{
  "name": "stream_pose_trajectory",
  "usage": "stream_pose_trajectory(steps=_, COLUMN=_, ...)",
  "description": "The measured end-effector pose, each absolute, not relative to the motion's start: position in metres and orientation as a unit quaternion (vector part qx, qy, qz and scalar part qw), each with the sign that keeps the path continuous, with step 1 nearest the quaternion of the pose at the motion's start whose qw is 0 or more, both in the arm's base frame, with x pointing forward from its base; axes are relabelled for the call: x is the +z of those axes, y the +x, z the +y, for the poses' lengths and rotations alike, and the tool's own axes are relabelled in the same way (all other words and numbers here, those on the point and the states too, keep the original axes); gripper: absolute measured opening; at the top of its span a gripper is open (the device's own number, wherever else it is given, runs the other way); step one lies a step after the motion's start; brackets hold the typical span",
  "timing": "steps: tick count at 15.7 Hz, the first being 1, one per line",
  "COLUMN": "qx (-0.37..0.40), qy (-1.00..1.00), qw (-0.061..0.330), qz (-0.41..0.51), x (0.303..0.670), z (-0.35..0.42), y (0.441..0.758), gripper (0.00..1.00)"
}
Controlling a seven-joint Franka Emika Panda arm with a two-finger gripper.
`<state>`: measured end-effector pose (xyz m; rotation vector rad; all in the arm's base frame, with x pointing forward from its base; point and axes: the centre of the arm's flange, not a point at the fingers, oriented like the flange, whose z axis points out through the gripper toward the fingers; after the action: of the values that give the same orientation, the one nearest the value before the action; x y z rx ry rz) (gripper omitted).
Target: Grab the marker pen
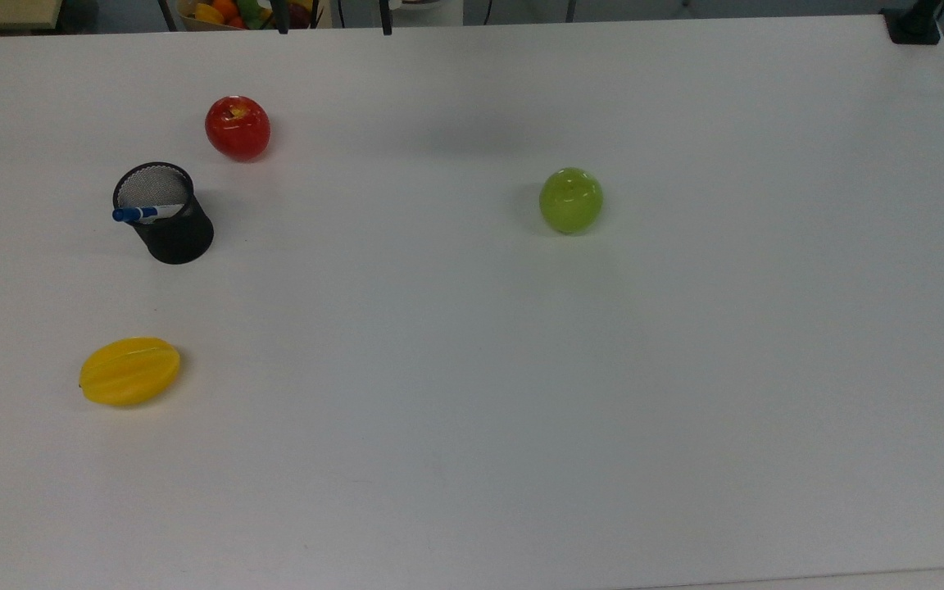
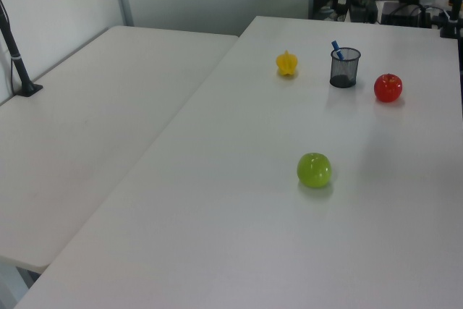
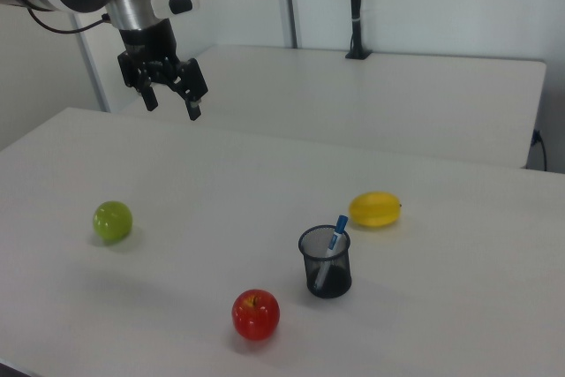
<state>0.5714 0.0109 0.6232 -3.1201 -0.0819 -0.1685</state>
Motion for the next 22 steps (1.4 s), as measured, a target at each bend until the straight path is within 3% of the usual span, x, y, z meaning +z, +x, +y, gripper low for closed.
stream_pose_trajectory(steps=22, qx=-0.069, qy=-0.998, qw=0.006, qz=0.004, x=0.640, z=-0.024, y=0.562, gripper=1.00)
